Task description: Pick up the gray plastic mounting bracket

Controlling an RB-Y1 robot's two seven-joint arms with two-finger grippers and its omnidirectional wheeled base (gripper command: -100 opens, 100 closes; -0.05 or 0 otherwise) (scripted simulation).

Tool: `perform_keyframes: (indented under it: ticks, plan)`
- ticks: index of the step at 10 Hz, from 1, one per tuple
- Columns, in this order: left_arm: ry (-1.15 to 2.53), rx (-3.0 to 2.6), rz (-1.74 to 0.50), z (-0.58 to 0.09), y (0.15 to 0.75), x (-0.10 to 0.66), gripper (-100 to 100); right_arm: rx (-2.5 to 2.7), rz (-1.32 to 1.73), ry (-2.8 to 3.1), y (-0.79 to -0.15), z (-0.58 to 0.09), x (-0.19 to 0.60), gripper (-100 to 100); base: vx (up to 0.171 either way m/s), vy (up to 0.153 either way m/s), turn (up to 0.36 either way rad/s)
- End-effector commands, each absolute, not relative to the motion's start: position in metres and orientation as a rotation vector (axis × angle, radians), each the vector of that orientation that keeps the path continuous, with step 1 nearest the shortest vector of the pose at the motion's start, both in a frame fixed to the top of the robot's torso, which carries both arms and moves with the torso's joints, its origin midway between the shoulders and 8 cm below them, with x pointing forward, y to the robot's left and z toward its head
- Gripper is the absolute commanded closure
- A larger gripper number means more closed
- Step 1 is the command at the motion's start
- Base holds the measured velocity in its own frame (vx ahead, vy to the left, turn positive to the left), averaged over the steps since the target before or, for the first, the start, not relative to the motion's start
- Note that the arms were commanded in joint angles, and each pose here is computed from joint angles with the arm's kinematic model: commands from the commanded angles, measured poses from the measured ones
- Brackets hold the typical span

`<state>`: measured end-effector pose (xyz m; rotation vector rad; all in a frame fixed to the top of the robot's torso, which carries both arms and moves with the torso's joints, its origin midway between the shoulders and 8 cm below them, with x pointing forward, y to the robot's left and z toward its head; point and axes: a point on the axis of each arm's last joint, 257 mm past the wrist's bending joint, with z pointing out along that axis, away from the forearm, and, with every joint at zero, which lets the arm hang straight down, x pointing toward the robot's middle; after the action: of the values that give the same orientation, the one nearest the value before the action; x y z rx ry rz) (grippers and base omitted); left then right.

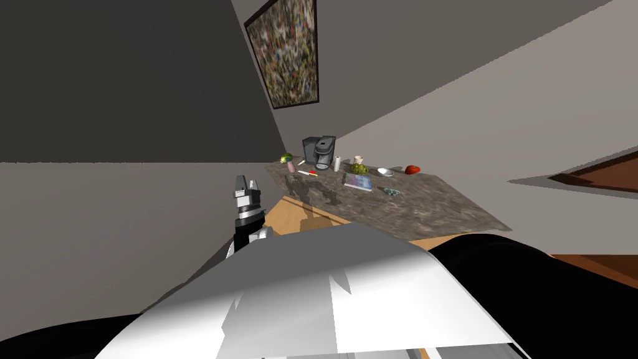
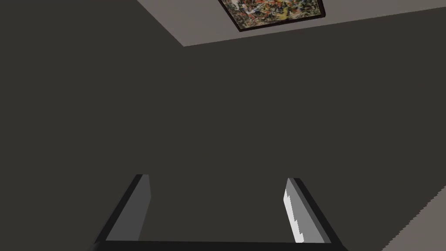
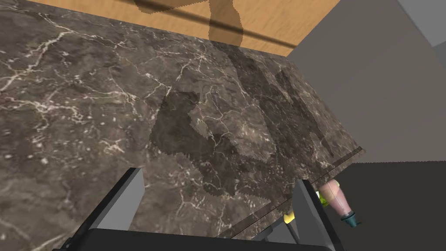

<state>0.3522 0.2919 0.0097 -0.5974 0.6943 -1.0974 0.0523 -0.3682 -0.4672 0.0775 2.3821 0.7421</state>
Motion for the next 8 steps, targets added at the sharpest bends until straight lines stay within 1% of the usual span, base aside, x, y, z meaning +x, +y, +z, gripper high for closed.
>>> perform_keyframes:
  ticks: [1, 2, 4, 5, 6, 7, 8]
  plan:
    - [0.694, -0.597, -1.097, 0.010, 0.292, 0.352, 0, 0.067, 0.685, 2.450, -0.394, -0.470, 0.026, -100, 0.024, 0.031, 0.156]
    - [0.694, -0.598, -1.097, 0.010, 0.292, 0.352, 0, 0.022, 0.650, 2.518, -0.416, -0.470, -0.001, -100, 0.037, 0.046, 0.269]
    - [0.694, -0.598, -1.097, 0.010, 0.292, 0.352, 0, -0.034, 0.595, 2.596, -0.446, -0.465, -0.029, -100, 0.041, 0.023, 0.184]
    - [0.694, -0.597, -1.097, 0.010, 0.292, 0.352, 0, -0.031, 0.574, 2.612, -0.454, -0.466, -0.034, -100, 0.041, 0.015, 0.137]
    - [0.694, -0.598, -1.097, 0.010, 0.292, 0.352, 0, -0.024, 0.542, 2.635, -0.466, -0.467, -0.042, -100, 0.020, 0.006, -0.021]
    - [0.694, -0.598, -1.097, 0.010, 0.292, 0.352, 0, -0.074, 0.492, 2.702, -0.493, -0.459, -0.067, -100, 0.035, 0.017, 0.255]
    - [0.694, -0.597, -1.097, 0.010, 0.292, 0.352, 0, -0.076, 0.465, 2.720, -0.503, -0.458, -0.072, -100, 0.042, 0.006, 0.143]
